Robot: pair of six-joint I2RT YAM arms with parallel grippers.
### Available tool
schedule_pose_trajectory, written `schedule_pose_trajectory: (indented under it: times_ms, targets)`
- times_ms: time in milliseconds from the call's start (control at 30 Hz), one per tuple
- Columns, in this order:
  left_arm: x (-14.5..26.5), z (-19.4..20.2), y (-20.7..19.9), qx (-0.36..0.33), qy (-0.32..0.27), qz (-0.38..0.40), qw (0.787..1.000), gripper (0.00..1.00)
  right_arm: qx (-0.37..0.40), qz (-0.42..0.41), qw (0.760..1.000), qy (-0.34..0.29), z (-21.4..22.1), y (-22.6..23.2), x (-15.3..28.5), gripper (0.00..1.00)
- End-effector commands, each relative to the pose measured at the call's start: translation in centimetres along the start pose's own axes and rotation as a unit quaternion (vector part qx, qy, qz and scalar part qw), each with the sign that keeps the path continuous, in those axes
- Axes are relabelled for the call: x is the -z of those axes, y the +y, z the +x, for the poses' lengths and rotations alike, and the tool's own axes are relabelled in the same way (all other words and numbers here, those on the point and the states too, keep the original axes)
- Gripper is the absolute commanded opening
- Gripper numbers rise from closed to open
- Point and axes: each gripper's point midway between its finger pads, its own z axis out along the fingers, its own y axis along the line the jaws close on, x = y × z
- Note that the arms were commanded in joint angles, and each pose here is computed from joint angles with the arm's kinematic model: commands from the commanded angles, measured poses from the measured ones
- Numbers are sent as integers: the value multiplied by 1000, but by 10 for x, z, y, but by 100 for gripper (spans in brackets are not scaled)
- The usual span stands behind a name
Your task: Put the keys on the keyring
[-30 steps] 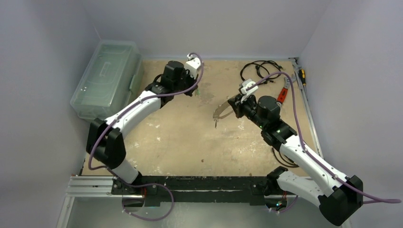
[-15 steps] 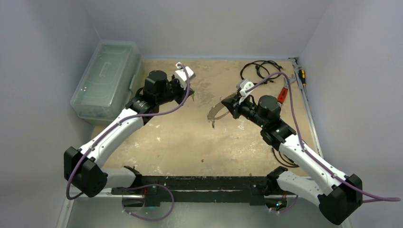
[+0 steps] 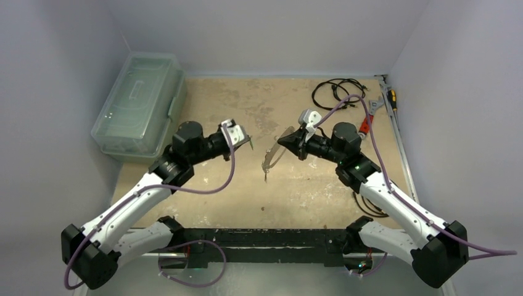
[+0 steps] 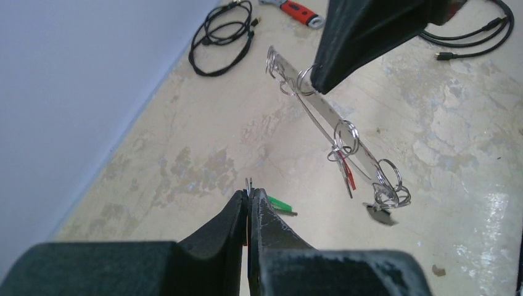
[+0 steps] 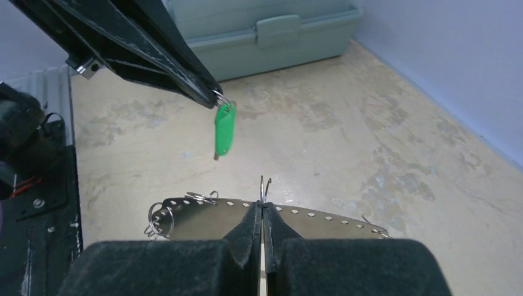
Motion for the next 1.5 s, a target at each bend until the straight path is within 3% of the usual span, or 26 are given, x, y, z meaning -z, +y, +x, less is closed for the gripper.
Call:
schedule_pose_trajectory:
  times_ms: [0, 333, 967, 1467]
  targets:
    - [15, -33, -2, -98, -89, -16, 991, 0, 39, -68, 996, -33, -27, 20, -2, 0]
    - [10, -14, -40, -181, -99, 69, 976, 0, 51, -141, 989, -14, -25, 53, -4, 0]
    - [11, -6, -72, -213, -98, 124, 964, 0, 74, -188, 978, 41, -6, 80, -14, 0]
    - [13, -11, -82, -227, -106, 138, 958, 0, 113, -164, 980, 18, -9, 79, -12, 0]
